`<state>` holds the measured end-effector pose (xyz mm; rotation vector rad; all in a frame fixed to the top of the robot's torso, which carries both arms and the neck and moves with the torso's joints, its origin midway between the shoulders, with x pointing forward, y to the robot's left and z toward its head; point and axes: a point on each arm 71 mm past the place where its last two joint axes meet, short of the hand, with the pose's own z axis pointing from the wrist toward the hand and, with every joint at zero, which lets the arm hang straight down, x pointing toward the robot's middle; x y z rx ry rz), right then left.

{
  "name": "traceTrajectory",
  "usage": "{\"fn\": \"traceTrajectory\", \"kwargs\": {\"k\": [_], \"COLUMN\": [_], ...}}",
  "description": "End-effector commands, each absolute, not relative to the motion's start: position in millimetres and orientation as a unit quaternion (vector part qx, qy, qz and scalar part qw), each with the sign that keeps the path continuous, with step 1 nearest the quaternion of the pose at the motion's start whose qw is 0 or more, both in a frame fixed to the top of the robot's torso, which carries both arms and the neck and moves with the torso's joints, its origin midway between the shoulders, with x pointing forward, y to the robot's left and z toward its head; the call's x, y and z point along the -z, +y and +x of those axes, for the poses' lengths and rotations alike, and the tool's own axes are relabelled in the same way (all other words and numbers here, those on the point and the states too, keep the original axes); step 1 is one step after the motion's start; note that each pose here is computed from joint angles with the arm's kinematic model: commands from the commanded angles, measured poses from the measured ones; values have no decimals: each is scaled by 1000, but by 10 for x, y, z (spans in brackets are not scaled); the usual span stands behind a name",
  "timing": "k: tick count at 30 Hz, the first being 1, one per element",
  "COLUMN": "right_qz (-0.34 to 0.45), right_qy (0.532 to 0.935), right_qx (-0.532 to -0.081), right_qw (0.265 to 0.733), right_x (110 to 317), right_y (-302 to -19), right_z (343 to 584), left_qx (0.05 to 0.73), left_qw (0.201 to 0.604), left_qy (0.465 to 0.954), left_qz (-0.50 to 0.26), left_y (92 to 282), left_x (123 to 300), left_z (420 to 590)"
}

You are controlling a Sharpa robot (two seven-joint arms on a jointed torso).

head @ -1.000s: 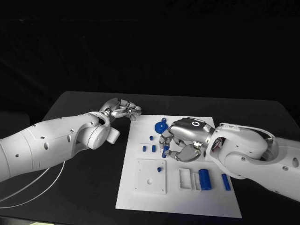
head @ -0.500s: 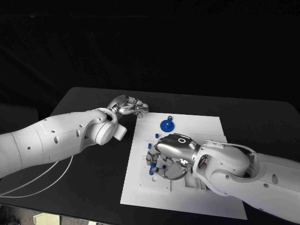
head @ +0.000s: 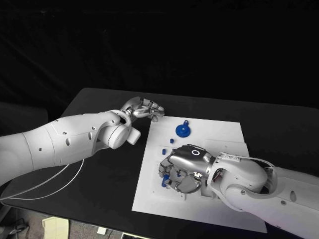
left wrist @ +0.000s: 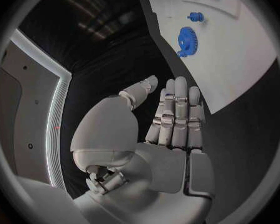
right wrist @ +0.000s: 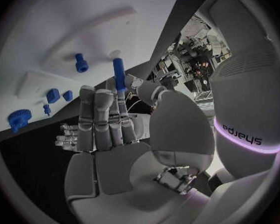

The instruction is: Assemble the parts on the task board

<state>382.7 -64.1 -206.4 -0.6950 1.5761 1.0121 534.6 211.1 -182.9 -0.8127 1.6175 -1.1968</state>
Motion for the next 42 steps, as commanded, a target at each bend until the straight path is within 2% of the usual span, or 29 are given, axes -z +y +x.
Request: {"fn": "traceTrajectory", "kwargs": {"k": [1,42], "right_qz": [-306,-308], "right_qy": [661,670], "right_qx": [-423,-413], "right_qw": [540,534], "right_x": [2076,2099], "right_y": [-645,-759], "right_z": [3814,3818], "left_qx": [494,492], "left_qw": [463,464], "left_qy": [660,660], "left_qz": [-326,-327], "left_y": [2085,2104], "left_x": [1820,1824], "left_z": [5341,5353]}}
